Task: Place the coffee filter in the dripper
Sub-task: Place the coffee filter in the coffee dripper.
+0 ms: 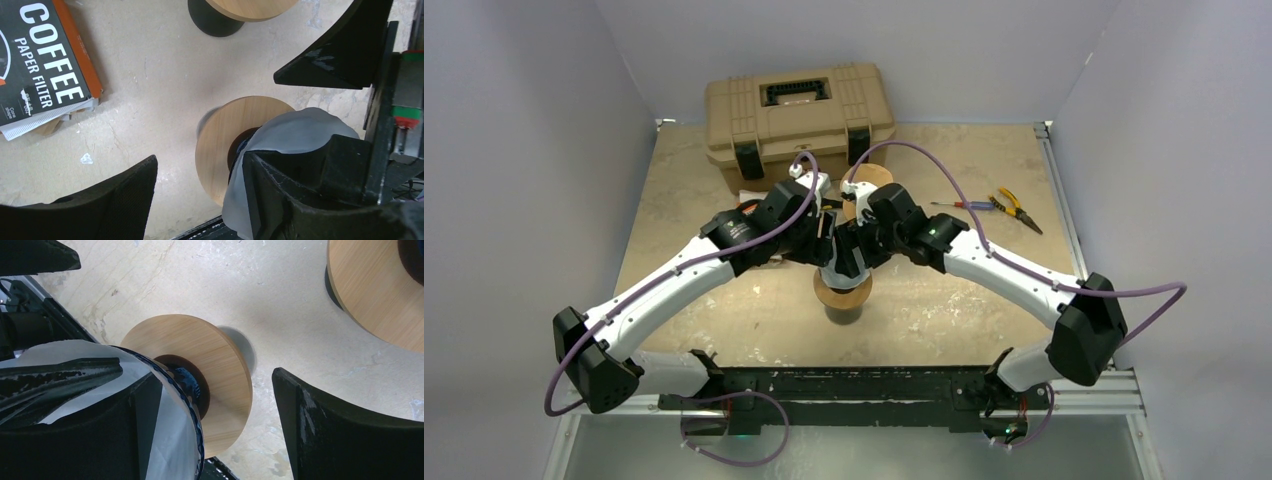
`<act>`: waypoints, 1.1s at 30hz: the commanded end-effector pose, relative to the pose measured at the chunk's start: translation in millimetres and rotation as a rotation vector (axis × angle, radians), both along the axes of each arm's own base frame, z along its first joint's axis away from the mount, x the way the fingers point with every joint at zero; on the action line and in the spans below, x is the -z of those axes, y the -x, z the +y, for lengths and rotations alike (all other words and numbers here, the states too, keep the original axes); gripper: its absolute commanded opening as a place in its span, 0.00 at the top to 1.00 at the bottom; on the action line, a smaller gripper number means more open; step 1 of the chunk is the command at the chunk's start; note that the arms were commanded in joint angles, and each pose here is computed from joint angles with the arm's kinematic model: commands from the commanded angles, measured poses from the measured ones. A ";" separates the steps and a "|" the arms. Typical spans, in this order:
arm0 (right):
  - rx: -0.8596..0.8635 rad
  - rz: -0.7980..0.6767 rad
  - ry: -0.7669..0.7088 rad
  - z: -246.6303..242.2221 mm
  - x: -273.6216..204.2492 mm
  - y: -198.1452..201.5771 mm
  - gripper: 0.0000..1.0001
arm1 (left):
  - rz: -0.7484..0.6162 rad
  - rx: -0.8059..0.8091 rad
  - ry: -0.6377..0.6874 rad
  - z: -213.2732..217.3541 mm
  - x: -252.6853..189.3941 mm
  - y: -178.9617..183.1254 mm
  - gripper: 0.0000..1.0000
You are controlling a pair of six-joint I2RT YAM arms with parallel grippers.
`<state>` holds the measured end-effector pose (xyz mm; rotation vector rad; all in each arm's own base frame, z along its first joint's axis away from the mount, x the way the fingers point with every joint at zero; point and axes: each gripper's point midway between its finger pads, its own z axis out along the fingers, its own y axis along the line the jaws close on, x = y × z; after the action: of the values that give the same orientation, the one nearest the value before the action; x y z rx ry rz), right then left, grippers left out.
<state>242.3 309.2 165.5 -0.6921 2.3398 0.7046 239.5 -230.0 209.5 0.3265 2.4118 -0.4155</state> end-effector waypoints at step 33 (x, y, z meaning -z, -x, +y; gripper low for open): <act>-0.094 -0.037 0.065 -4.9 7.6 21.5 0.19 | 0.001 -0.009 -0.005 2.6 5.9 -2.9 0.37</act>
<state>239.0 301.7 153.5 -0.7273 2.3382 0.6027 236.2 -225.8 200.3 0.3314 2.4426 -0.3913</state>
